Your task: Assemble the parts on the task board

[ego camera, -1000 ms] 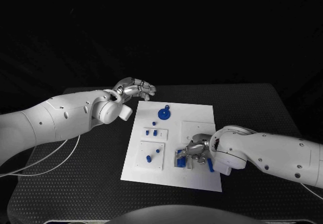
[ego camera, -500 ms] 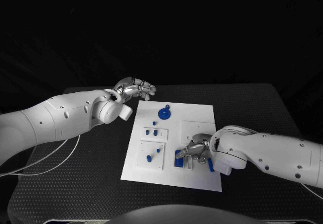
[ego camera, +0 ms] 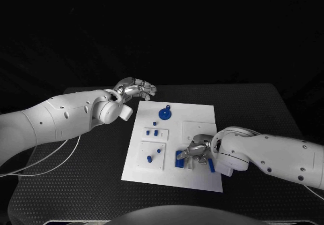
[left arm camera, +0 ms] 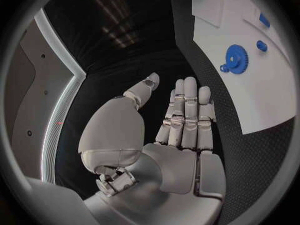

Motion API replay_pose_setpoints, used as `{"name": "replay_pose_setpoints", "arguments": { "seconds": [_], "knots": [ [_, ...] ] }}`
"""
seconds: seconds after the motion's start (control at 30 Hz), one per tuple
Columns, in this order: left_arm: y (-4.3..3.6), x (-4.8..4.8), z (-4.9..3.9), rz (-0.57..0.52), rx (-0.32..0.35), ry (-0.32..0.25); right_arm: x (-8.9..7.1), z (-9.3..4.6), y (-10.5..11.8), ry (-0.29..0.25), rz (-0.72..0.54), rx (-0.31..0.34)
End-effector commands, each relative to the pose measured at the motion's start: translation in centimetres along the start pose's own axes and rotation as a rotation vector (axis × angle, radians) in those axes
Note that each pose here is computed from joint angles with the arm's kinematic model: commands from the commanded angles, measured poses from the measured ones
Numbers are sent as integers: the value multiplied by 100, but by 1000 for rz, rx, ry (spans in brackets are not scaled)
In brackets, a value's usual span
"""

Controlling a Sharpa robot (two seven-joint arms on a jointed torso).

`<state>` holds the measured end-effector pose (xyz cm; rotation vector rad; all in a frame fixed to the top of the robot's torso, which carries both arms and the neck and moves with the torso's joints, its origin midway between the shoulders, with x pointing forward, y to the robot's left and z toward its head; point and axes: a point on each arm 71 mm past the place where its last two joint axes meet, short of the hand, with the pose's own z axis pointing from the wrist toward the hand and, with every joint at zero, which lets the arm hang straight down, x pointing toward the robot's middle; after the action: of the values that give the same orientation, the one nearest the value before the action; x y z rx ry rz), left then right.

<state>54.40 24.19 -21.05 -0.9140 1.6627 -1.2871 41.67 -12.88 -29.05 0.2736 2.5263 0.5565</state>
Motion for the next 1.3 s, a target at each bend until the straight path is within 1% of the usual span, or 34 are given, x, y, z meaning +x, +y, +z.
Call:
{"name": "replay_pose_setpoints", "arguments": {
  "seconds": [0.03, 0.13, 0.27, 0.37, 0.47, 0.53, 0.6, 0.63, 0.67, 0.7, 0.73, 0.8, 0.87, 0.97, 1.1, 1.3],
  "knots": [
    [-17, 19, 7, -1, 10, 15, 4, -6, -60, -22, -16, -8],
    [-17, 20, 9, -1, 11, 15, -20, -69, -92, -38, -4, -26],
    [-15, 8, 8, 0, 11, 12, -178, -192, -91, -82, 0, -53],
    [-11, -5, 7, 1, 11, 8, -272, -290, -110, -92, 18, -75],
    [-13, -7, 14, 2, 14, 4, -441, -394, -115, -112, 21, -88],
    [-15, 0, 15, 2, 15, 6, -488, -452, -197, -112, 19, -62],
    [-16, 0, 17, 2, 16, 6, -521, -462, -246, -105, 9, -36],
    [-16, 0, 17, 2, 17, 6, -532, -462, -281, -103, 12, -10],
    [-17, 1, 18, 2, 18, 5, -537, -464, -323, -93, 9, 19],
    [-18, 4, 19, 2, 18, 6, -532, -470, -366, -72, -2, 42],
    [-18, 5, 18, 2, 18, 6, -536, -478, -399, -69, -3, 58],
    [-17, 4, 17, 1, 18, 7, -564, -498, -457, -95, -27, 82],
    [-16, 4, 17, 1, 17, 9, -584, -512, -512, -117, -84, 111],
    [-16, 3, 19, 1, 18, 8, -569, -518, -585, -141, -173, 135],
    [-16, 9, 22, 1, 19, 10, -500, -488, -666, -130, -219, 156],
    [-15, 14, 23, 1, 18, 11, -377, -435, -691, -106, -230, 156]
  ]
}}
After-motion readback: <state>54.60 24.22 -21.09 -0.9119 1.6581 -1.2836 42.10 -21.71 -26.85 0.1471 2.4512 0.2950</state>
